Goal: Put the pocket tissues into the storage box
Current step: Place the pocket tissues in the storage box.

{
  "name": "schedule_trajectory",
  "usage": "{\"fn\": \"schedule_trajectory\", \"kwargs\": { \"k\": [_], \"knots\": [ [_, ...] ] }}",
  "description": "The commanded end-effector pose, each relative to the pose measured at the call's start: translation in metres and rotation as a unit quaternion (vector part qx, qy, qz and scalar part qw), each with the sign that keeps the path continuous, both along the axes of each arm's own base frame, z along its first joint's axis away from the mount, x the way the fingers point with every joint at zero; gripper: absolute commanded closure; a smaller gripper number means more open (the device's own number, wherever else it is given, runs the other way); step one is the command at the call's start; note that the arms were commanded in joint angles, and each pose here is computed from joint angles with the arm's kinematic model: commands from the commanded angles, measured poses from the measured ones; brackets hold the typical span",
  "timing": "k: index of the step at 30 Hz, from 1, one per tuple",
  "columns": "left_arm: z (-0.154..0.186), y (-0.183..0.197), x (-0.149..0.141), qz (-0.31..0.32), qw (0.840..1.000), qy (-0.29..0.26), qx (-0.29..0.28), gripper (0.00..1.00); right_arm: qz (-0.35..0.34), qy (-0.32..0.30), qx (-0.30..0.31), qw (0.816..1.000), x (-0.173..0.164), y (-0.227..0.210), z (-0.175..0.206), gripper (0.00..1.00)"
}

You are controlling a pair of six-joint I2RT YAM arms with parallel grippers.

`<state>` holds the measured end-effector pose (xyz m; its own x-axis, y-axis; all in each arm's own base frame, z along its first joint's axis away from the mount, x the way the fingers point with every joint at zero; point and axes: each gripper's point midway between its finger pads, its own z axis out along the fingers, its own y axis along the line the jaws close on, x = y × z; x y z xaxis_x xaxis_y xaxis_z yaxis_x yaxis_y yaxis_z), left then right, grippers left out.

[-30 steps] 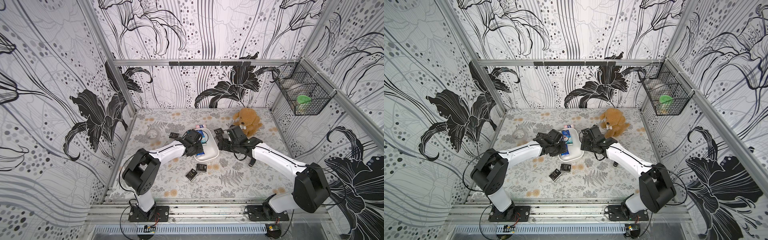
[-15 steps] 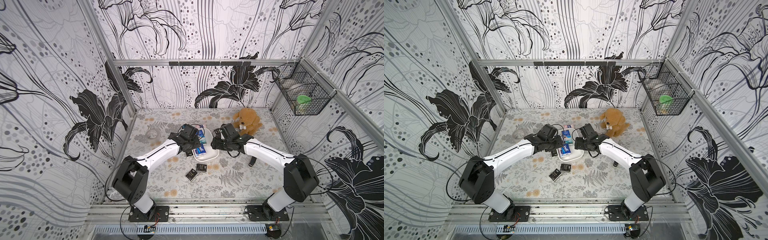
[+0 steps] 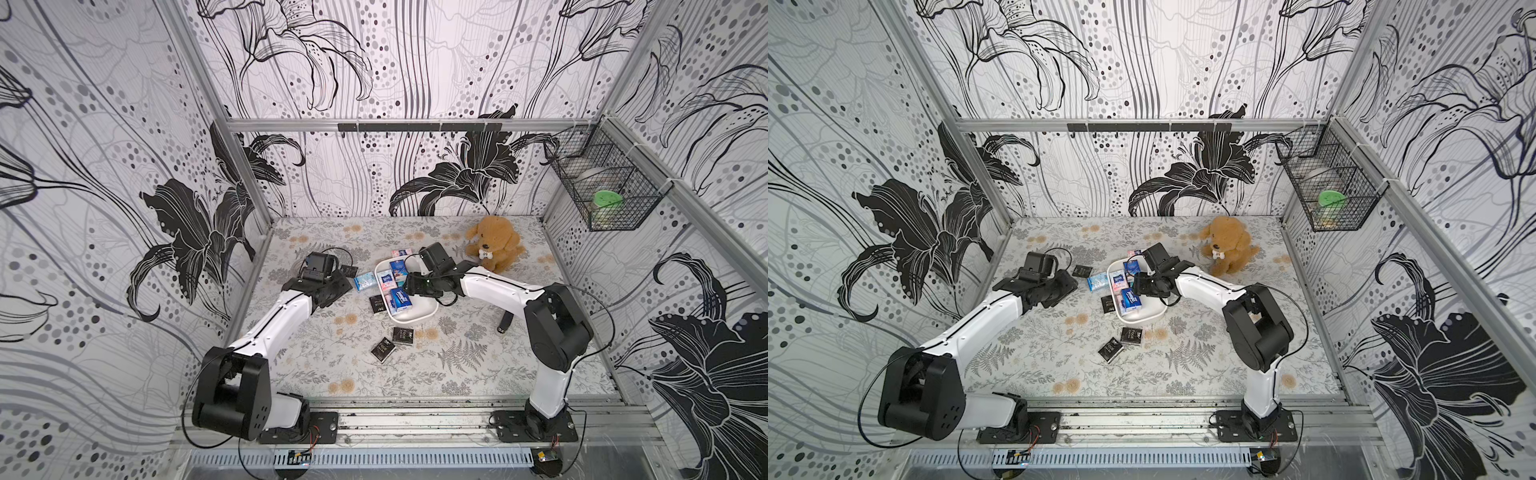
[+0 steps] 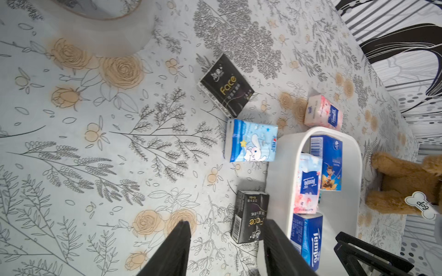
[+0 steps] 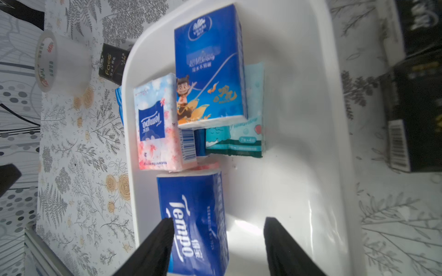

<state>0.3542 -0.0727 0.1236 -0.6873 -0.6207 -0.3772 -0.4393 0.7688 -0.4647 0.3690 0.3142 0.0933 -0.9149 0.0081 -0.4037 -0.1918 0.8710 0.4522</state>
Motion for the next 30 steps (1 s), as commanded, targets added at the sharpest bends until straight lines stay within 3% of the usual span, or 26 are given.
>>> {"fn": "schedule_trajectory", "kwargs": {
  "k": [1,9,16,23,30],
  "knots": [
    [0.011,0.001,0.006,-0.014,0.999,-0.029,-0.018,0.47,0.029,0.004,0.034,0.999,0.0,0.021,0.005,0.32],
    [0.009,0.008,0.013,-0.011,0.999,-0.036,-0.013,0.47,0.062,0.015,0.064,0.996,-0.015,0.047,0.004,0.27],
    [-0.006,0.008,0.04,-0.036,0.999,-0.027,0.017,0.47,0.072,0.006,0.075,0.995,-0.016,0.057,0.017,0.27],
    [-0.021,-0.019,0.077,-0.102,0.995,-0.013,-0.014,0.46,0.04,-0.015,0.013,0.999,-0.017,0.027,0.019,0.23],
    [-0.024,-0.029,0.107,-0.121,0.992,-0.019,-0.012,0.46,-0.004,-0.04,-0.02,0.999,-0.019,-0.002,0.037,0.24]
  ]
}}
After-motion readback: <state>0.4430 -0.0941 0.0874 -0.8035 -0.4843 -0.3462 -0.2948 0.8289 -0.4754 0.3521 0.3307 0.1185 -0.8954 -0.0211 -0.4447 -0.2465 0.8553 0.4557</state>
